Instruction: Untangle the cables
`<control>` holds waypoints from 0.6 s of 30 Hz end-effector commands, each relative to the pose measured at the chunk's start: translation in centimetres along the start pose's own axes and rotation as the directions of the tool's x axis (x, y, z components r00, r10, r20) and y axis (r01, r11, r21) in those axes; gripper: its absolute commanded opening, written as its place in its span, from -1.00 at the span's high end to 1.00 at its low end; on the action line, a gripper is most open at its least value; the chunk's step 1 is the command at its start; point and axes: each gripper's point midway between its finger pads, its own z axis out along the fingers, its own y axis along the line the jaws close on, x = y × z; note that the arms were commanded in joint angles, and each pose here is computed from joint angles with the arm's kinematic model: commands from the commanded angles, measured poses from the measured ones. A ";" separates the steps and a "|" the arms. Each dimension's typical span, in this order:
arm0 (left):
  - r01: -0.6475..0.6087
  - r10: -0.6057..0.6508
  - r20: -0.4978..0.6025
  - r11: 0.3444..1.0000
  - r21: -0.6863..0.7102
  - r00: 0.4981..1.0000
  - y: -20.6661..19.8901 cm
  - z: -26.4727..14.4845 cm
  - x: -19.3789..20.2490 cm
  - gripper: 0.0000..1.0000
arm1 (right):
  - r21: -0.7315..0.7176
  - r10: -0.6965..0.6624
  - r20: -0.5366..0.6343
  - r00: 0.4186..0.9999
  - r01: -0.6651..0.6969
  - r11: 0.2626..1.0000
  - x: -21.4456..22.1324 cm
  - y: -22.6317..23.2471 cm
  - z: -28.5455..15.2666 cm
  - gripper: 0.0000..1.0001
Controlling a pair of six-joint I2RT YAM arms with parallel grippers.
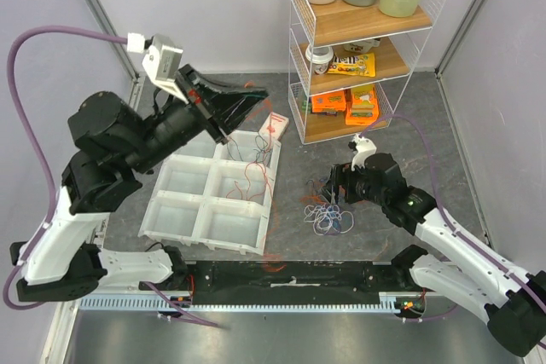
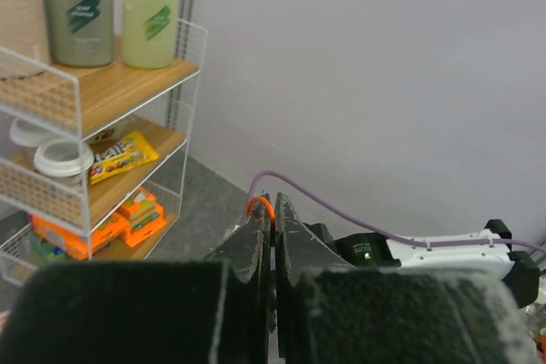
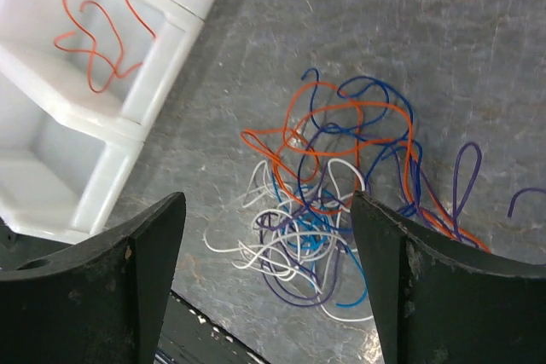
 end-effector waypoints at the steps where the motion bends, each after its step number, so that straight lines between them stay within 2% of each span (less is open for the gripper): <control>1: -0.040 0.046 0.062 0.994 -0.106 0.997 2.1 -3.3 -1.4 0.96 | -0.013 -0.002 0.033 0.999 0.002 1.000 -0.2 0.1 0.1 -0.72; 4: -0.061 0.068 0.036 0.984 -0.168 0.997 3.4 -3.1 -0.2 0.96 | -0.007 -0.005 0.026 1.000 0.005 1.000 0.2 -0.2 0.2 -0.72; 14: -0.123 0.121 -0.022 0.964 -0.238 0.992 5.3 -1.2 1.7 0.97 | 0.030 0.001 0.028 1.000 -0.002 1.000 0.6 -1.0 0.0 -0.72; 18: -0.170 0.160 -0.059 0.934 -0.315 0.985 7.4 -1.3 2.9 0.97 | 0.035 0.000 0.023 1.000 -0.001 0.999 0.8 -1.1 0.1 -0.71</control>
